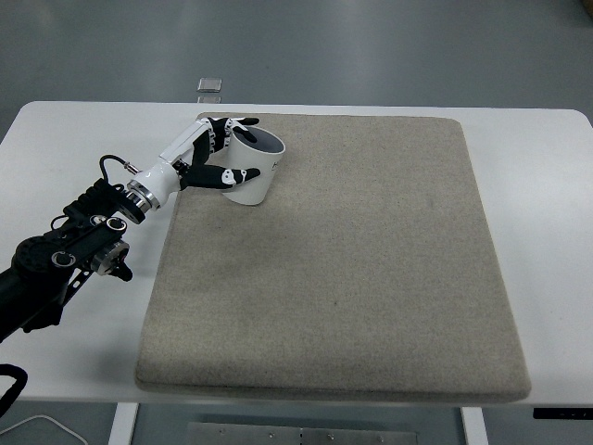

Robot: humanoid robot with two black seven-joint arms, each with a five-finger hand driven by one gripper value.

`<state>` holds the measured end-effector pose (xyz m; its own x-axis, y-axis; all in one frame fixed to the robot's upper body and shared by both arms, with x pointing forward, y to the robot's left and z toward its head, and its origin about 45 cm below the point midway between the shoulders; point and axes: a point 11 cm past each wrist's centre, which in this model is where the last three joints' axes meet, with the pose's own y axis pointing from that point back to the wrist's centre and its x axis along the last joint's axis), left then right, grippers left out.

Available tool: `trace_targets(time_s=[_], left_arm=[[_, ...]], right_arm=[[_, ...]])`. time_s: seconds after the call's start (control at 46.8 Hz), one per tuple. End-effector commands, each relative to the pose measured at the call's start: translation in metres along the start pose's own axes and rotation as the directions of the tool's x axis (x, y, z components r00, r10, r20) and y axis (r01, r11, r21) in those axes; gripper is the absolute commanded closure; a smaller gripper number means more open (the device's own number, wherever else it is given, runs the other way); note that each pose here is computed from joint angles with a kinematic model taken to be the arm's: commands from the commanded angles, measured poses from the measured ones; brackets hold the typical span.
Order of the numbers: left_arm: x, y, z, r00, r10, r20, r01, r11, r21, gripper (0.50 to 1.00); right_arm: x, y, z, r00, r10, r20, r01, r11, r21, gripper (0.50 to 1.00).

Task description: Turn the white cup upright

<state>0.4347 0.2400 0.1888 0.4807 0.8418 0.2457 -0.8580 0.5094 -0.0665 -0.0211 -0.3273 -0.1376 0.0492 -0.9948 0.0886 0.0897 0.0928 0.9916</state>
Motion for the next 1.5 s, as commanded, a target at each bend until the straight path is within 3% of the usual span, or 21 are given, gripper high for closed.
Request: trace_targets(time_s=[0.0, 0.085, 0.214, 0.299, 0.363, 0.491, 0.577, 1.132, 1.474], left_arm=[[-0.007, -0.003, 0.000, 1.000, -0.006, -0.012, 0.006, 1.000, -0.005, 0.973], [-0.009, -0.004, 0.000, 1.000, 0.000, -0.012, 0.000, 1.000, -0.007, 0.905], [-0.008, -0.004, 0.000, 1.000, 0.005, -0.021, -0.005, 1.000, -0.009, 0.752], [-0.008, -0.004, 0.000, 1.000, 0.010, -0.025, -0.010, 1.000, -0.009, 0.705], [-0.008, -0.004, 0.000, 1.000, 0.010, -0.027, -0.011, 1.000, -0.009, 0.618], [-0.008, -0.001, -0.002, 0.999, 0.015, -0.034, -0.015, 1.000, -0.006, 0.529], [-0.008, 0.000, -0.004, 0.999, 0.018, -0.038, -0.018, 1.000, -0.004, 0.508], [0.010, 0.000, 0.010, 0.994, 0.069, -0.087, -0.073, 0.996, -0.045, 0.506], [0.035, -0.011, 0.044, 0.983, 0.096, -0.157, -0.118, 0.984, -0.136, 0.506]], right_arm=[[0.000, 0.000, 0.000, 1.000, 0.000, 0.000, 0.000, 1.000, 0.000, 0.570], [0.000, 0.000, 0.000, 1.000, 0.000, 0.000, 0.000, 1.000, 0.000, 0.570], [0.000, 0.000, 0.000, 1.000, 0.000, -0.001, 0.000, 1.000, 0.000, 0.570], [0.000, 0.000, 0.000, 1.000, 0.000, -0.001, 0.000, 1.000, 0.000, 0.570], [0.000, 0.000, 0.000, 1.000, 0.000, 0.002, 0.000, 1.000, 0.000, 0.570], [0.000, 0.000, 0.000, 1.000, 0.000, 0.000, 0.000, 1.000, 0.000, 0.570], [0.000, 0.000, 0.000, 1.000, 0.000, 0.002, 0.000, 1.000, 0.000, 0.570], [0.000, 0.000, 0.000, 1.000, 0.000, -0.001, 0.000, 1.000, 0.000, 0.570], [0.000, 0.000, 0.000, 1.000, 0.000, 0.000, 0.000, 1.000, 0.000, 0.570]])
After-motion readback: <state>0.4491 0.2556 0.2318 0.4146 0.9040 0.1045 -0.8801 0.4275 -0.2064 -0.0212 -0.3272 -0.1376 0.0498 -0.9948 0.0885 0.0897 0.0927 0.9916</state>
